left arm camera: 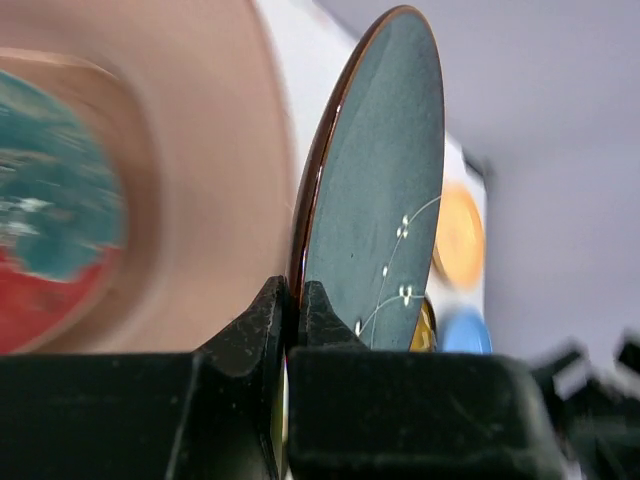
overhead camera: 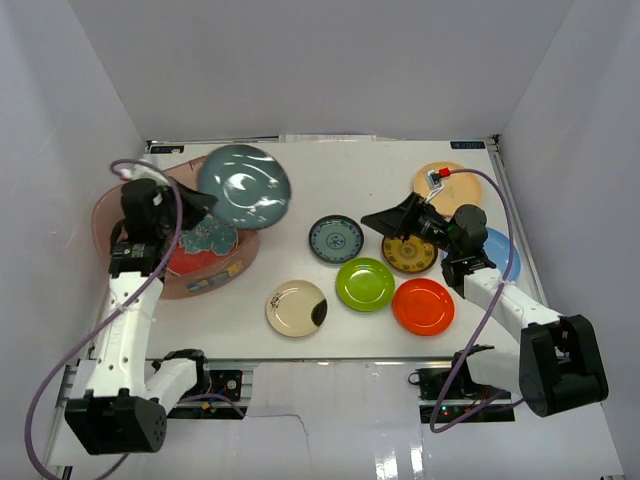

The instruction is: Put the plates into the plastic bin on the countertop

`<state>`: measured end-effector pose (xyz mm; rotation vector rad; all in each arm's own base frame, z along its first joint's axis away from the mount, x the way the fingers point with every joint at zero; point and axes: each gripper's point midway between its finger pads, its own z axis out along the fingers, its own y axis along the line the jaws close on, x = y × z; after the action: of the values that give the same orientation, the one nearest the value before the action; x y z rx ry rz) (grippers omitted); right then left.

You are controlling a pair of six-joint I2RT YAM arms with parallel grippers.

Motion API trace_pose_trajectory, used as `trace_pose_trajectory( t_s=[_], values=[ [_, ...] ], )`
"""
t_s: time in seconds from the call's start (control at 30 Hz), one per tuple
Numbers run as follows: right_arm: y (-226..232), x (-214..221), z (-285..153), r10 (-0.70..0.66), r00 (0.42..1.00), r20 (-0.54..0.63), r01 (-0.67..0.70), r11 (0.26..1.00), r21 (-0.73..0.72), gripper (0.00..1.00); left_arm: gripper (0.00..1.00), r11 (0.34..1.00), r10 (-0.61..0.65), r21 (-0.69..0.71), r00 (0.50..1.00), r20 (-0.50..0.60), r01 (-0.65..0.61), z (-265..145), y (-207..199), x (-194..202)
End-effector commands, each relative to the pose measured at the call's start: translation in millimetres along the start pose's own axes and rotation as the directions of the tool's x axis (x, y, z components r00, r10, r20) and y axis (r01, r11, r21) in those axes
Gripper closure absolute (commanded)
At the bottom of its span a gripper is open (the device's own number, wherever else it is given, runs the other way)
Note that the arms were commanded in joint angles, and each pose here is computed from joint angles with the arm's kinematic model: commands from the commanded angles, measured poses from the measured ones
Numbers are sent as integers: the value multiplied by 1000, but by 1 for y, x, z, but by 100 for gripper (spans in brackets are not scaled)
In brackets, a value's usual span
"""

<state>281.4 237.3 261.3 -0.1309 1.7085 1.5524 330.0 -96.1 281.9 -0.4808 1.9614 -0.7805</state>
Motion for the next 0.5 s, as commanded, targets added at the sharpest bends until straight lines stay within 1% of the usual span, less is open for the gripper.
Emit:
trace_pose_trajectory(
  t_s=[0.0,0.03,0.1,0.13,0.17,0.2,0.23,0.33,0.4,0.47],
  values=[
    [-13,18,-5,-71,997,-41,73,996,50,18,100,997,-59,-30,965,257,69,-45,8,-64],
    [-13,22,-5,-84,995,-51,87,994,58,18,100,991,-73,-87,954,289,102,-49,28,-70],
    [-23,33,-8,-81,994,-78,90,990,110,18,100,980,-73,-153,940,335,130,-56,50,-78],
    [-21,40,-8,-118,988,-96,129,986,108,19,100,972,-73,-182,931,357,146,-58,62,-82],
    [-25,43,-9,-130,987,-96,142,981,136,19,100,957,-78,-229,916,394,180,-62,83,-89],
    [-24,55,-9,-128,983,-131,147,979,143,19,100,947,-76,-255,909,410,194,-63,93,-93],
    [-25,61,-9,-162,975,-151,184,972,144,20,100,939,-76,-275,902,425,209,-60,103,-98],
    [-27,83,-7,-186,961,-205,219,964,154,20,100,933,-99,-271,895,434,234,-49,117,-102],
    [-28,95,-5,-198,954,-226,237,957,165,20,100,928,-119,-275,899,422,252,-42,125,-100],
    [-32,106,-4,-211,942,-260,261,949,175,20,100,922,-113,-295,903,414,250,-34,137,-101]
  ],
)
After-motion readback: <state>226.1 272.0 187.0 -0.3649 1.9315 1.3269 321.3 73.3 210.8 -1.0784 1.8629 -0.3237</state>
